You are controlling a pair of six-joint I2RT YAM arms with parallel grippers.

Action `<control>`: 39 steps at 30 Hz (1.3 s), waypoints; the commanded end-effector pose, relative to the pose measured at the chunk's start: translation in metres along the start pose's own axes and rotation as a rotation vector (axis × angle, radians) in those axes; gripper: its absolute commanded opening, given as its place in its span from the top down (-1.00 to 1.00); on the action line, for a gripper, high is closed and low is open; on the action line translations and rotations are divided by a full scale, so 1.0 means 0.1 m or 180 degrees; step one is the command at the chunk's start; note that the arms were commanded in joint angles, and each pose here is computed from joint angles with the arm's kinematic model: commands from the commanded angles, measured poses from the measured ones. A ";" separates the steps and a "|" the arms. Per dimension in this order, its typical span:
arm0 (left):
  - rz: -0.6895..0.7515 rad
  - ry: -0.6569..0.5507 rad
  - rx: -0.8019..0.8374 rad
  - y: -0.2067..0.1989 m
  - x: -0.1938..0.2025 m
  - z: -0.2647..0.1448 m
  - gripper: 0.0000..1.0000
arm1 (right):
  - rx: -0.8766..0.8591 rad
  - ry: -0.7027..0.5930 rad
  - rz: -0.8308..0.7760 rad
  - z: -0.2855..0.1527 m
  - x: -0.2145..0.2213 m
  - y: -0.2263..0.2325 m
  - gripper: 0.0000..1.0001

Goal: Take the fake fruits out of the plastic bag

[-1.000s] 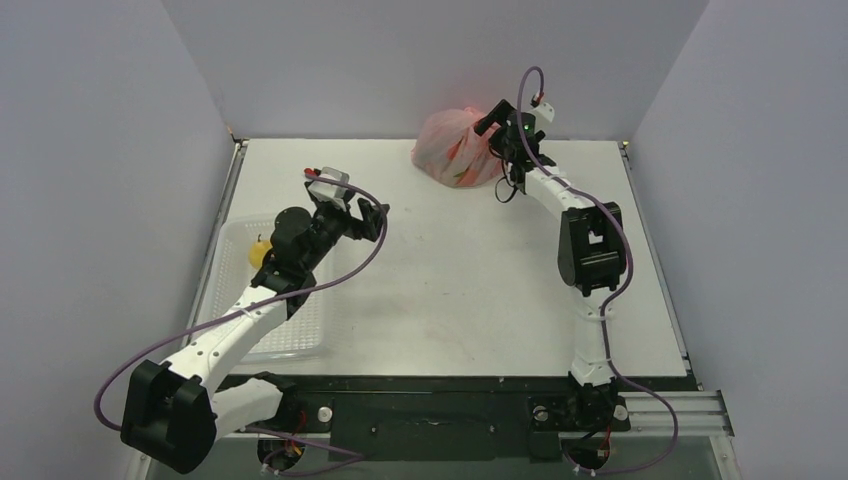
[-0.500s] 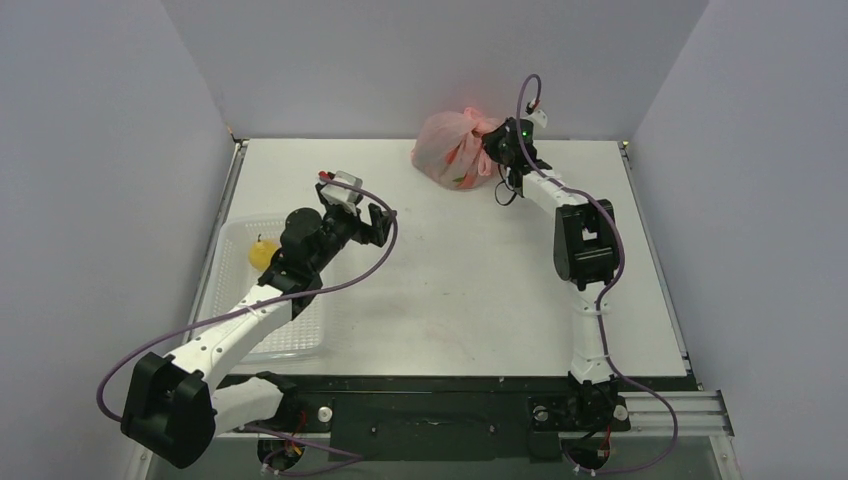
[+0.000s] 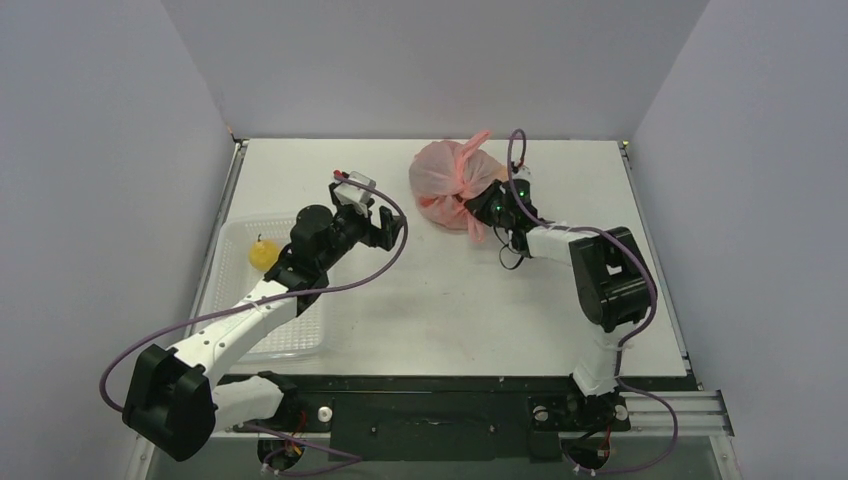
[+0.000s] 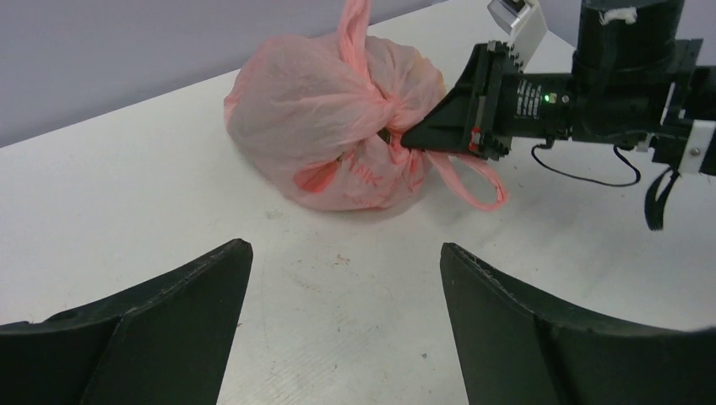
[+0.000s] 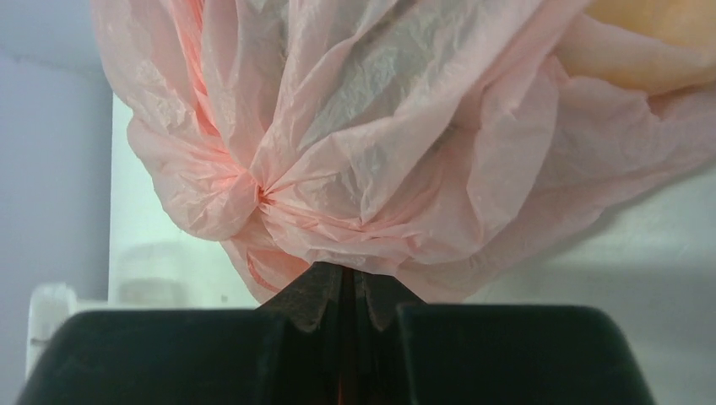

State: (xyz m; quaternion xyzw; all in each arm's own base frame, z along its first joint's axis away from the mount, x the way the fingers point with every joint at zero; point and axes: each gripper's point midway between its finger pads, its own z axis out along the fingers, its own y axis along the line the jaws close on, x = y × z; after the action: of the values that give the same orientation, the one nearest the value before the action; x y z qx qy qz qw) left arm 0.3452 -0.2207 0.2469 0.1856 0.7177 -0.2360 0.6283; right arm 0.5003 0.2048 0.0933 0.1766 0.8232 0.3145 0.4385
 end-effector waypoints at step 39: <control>0.1215 0.1211 0.1293 -1.20 0.79 -0.41 -0.64 | -0.0677 0.0446 -0.0754 -2.36 1.86 0.52 0.54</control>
State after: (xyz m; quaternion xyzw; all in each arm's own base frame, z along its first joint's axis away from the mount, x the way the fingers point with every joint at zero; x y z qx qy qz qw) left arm 0.2365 -0.2877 0.1653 0.4627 0.7308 -0.1925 0.4635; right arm 0.1841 0.2630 0.0811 -0.0016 0.8514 0.3623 0.3794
